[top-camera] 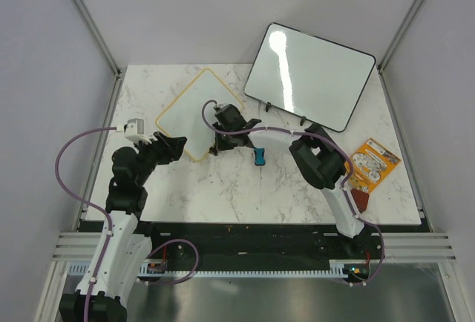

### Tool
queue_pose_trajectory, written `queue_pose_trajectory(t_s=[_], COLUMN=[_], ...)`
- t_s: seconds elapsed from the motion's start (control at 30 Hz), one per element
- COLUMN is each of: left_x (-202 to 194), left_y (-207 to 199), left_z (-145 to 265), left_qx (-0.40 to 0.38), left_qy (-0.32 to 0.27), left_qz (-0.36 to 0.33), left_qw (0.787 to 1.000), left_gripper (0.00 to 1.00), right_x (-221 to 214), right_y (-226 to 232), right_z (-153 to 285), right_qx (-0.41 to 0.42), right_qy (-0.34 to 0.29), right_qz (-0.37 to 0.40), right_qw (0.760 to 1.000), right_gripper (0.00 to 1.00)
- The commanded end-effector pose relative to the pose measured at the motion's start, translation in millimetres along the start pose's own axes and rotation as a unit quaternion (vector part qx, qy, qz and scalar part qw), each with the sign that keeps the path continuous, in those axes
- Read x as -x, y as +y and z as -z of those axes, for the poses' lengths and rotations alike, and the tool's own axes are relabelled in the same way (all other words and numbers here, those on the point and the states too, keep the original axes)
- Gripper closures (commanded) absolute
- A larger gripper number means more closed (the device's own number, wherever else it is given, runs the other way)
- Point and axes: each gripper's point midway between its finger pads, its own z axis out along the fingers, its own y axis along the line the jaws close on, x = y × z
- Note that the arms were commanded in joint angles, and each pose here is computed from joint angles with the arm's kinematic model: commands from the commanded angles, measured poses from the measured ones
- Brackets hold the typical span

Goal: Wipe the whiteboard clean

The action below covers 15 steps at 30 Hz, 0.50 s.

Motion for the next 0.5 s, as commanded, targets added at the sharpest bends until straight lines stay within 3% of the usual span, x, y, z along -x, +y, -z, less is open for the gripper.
queue_pose_trajectory(t_s=[0.0, 0.13, 0.2, 0.27, 0.3, 0.33, 0.43, 0.47], left_x=[17, 21, 22, 25, 20, 21, 11, 10], left_y=[-14, -18, -21, -24, -24, -26, -25, -25], left_z=[3, 6, 6, 4, 2, 1, -4, -5], left_qx=[-0.019, -0.022, -0.028, -0.034, -0.037, -0.042, -0.047, -0.049], left_qy=[-0.017, -0.017, -0.013, -0.010, 0.002, 0.005, 0.028, 0.032], left_qz=[-0.012, -0.014, -0.015, -0.016, -0.014, -0.014, -0.010, -0.010], left_qw=[1.000, 1.000, 0.999, 0.999, 0.999, 0.999, 0.998, 0.998], left_gripper=[0.27, 0.25, 0.22, 0.17, 0.06, 0.01, 0.01, 0.00], right_x=[-66, -57, -34, -18, -9, -11, 15, 30], right_y=[-7, -16, -28, -38, -46, -58, -65, -58], right_z=[-27, -18, 3, 32, 43, 54, 102, 128], right_qx=[-0.035, -0.063, -0.095, -0.110, -0.127, -0.140, -0.157, -0.147], right_qy=[0.093, 0.072, 0.029, 0.001, -0.018, -0.021, -0.077, -0.108], right_qz=[-0.012, -0.018, -0.014, -0.013, -0.012, -0.009, 0.003, 0.009], right_qw=[0.995, 0.995, 0.995, 0.994, 0.992, 0.990, 0.985, 0.983], right_gripper=[0.98, 0.98, 0.97, 0.94, 0.93, 0.91, 0.64, 0.48])
